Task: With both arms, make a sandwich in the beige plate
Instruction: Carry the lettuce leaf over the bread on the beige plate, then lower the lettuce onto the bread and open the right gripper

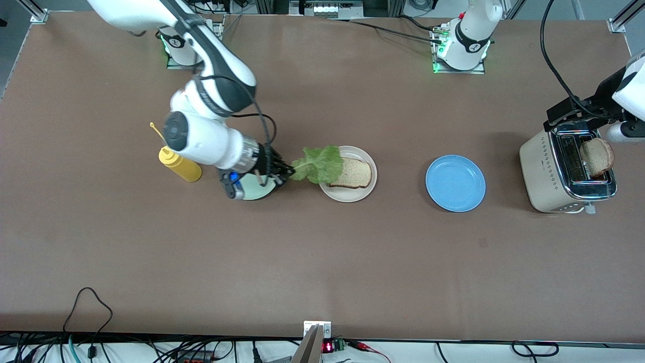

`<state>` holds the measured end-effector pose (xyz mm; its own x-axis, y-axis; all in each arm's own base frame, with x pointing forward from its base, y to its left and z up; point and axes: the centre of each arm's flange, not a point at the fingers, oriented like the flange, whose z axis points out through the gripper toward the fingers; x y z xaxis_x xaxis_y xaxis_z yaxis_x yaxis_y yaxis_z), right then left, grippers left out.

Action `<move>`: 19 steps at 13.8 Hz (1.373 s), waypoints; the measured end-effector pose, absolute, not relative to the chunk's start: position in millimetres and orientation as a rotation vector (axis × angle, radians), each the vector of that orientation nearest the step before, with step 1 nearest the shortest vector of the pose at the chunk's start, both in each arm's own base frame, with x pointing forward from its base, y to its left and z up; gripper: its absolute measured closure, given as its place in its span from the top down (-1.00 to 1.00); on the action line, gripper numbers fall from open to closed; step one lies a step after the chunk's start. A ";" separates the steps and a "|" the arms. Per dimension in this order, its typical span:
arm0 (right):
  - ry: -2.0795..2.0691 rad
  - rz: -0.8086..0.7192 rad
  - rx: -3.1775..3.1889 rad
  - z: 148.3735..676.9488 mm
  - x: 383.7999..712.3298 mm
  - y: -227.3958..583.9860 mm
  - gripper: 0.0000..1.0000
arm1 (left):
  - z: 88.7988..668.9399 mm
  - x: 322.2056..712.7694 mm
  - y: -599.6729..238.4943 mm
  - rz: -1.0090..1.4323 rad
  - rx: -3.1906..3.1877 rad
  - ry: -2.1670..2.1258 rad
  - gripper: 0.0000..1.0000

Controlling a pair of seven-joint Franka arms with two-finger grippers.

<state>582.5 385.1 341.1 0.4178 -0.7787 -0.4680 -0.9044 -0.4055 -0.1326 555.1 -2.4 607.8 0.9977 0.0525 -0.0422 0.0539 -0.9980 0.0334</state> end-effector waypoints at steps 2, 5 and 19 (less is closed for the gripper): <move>1.535 0.502 -2.249 308.7 566.7 420.4 -0.92 | 607.1 555.5 -3.1 -0.066 3.109 0.079 1.00; 1.580 0.510 -2.197 260.0 537.8 467.8 -0.92 | 605.8 556.1 -4.6 -0.070 3.114 0.074 1.00; 1.612 0.459 -2.164 191.4 524.5 482.6 -0.92 | 605.5 556.4 -5.6 -0.071 3.118 0.069 1.00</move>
<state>524.5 482.6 191.4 0.2802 -0.8278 -0.4861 -0.9597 -0.2537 -0.1213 556.4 -5.6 605.5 0.9980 0.0438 -0.0459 0.0447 -0.9988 0.0205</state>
